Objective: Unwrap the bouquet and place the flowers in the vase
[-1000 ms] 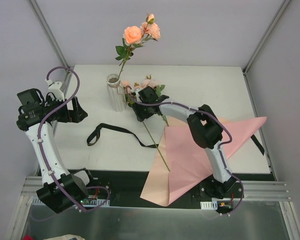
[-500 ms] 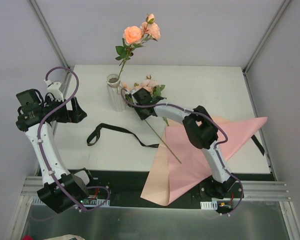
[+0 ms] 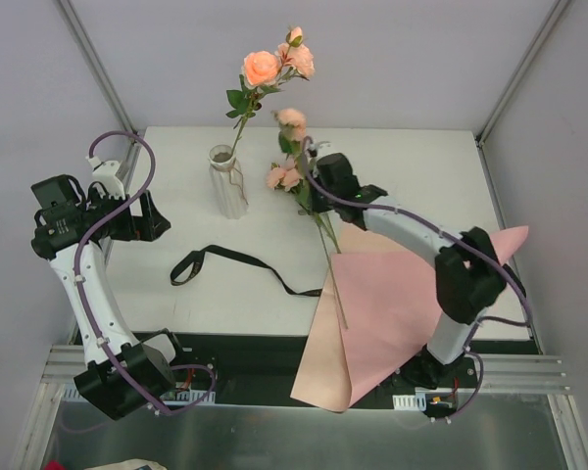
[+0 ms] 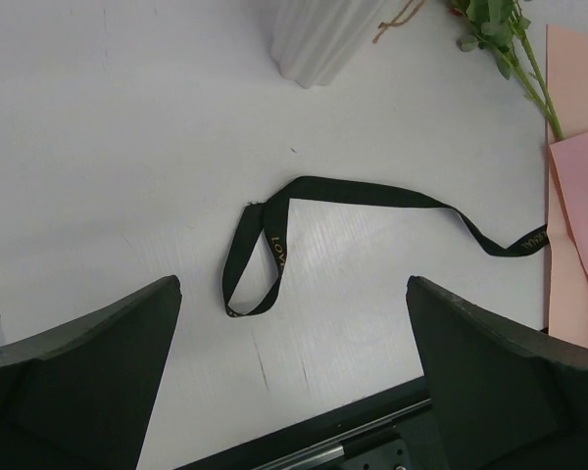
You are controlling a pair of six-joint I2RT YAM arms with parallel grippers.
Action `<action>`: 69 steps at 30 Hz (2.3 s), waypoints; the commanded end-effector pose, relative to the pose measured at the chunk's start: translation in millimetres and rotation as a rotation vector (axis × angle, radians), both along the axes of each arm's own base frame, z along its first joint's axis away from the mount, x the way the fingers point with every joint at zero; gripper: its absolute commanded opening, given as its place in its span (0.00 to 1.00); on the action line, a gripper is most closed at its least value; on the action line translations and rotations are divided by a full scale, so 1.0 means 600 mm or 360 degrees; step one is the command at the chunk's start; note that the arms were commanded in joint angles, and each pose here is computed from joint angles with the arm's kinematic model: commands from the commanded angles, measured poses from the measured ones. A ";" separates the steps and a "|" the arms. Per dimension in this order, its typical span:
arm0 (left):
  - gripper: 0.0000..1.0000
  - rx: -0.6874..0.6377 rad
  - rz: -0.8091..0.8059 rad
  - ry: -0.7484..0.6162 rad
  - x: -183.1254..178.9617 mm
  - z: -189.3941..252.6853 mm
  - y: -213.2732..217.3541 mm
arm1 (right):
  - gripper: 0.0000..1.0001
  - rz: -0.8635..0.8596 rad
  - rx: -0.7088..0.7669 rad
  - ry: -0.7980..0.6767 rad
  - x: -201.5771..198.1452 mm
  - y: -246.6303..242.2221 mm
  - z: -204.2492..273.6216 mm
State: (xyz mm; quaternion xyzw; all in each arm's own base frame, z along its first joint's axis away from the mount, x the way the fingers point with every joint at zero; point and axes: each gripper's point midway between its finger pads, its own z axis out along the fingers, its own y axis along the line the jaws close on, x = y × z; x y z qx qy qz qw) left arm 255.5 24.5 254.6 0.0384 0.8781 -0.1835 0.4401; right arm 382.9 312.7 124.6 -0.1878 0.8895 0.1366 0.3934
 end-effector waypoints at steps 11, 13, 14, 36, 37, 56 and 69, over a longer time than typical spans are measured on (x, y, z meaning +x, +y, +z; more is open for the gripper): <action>0.99 0.0043 0.0006 -0.0091 -0.009 0.040 -0.002 | 0.01 -0.0569 0.1187 -0.0851 0.035 -0.134 0.373; 0.99 0.0021 0.0022 -0.0082 -0.007 0.041 0.000 | 0.01 -0.0645 0.1222 -0.1079 0.010 -0.177 0.448; 0.99 0.0011 0.0031 -0.0075 -0.005 0.043 0.001 | 0.01 -0.0639 0.1223 -0.1147 -0.004 -0.182 0.471; 0.99 -0.0113 0.0082 0.0023 0.011 0.019 0.012 | 0.01 0.0650 0.1226 -0.2184 -0.252 0.133 0.845; 0.99 -0.0117 0.0081 0.0027 0.010 0.018 0.011 | 0.01 0.0678 0.1203 -0.2180 -0.241 0.158 0.832; 0.99 -0.0094 0.0036 0.0045 0.004 -0.008 0.013 | 0.00 0.0550 0.1403 -0.2391 -0.167 0.240 0.866; 0.99 -0.0084 0.0022 0.0040 0.006 -0.007 0.016 | 0.00 0.0501 0.1379 -0.2272 -0.091 0.262 0.799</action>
